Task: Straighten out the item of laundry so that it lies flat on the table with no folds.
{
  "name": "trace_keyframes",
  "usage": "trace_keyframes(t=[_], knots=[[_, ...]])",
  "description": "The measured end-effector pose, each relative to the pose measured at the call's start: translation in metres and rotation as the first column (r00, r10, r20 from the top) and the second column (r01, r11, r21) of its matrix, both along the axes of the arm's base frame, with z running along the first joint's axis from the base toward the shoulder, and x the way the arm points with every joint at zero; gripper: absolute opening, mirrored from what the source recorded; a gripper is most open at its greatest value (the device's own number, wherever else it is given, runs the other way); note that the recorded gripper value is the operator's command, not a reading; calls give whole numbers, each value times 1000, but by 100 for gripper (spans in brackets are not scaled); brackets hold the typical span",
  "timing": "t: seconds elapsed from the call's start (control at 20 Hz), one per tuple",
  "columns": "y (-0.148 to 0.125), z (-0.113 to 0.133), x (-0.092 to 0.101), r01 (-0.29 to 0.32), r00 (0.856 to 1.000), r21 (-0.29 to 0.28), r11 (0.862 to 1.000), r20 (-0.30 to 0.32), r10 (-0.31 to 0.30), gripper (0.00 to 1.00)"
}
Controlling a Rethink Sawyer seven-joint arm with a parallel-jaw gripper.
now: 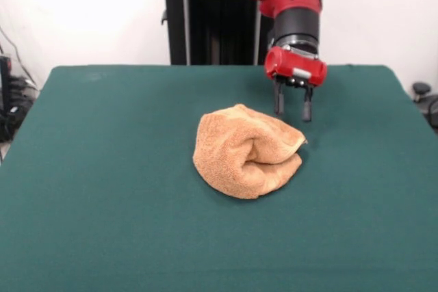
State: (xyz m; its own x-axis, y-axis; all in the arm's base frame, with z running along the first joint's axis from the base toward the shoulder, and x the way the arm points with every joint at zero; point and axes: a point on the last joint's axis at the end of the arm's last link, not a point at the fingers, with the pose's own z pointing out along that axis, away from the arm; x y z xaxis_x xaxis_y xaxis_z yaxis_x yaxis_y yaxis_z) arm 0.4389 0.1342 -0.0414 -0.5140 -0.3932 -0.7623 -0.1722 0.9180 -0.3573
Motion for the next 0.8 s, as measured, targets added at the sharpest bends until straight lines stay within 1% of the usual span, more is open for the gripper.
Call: trace_keyframes(t=[0.25,0.4,0.8], knots=[[2,1,-2,-15,1000,-12,1000,4,15,100],[3,-3,-7,-27,1000,-21,999,-5,27,100],[4,-27,-21,-51,998,-36,998,-47,49,100]])
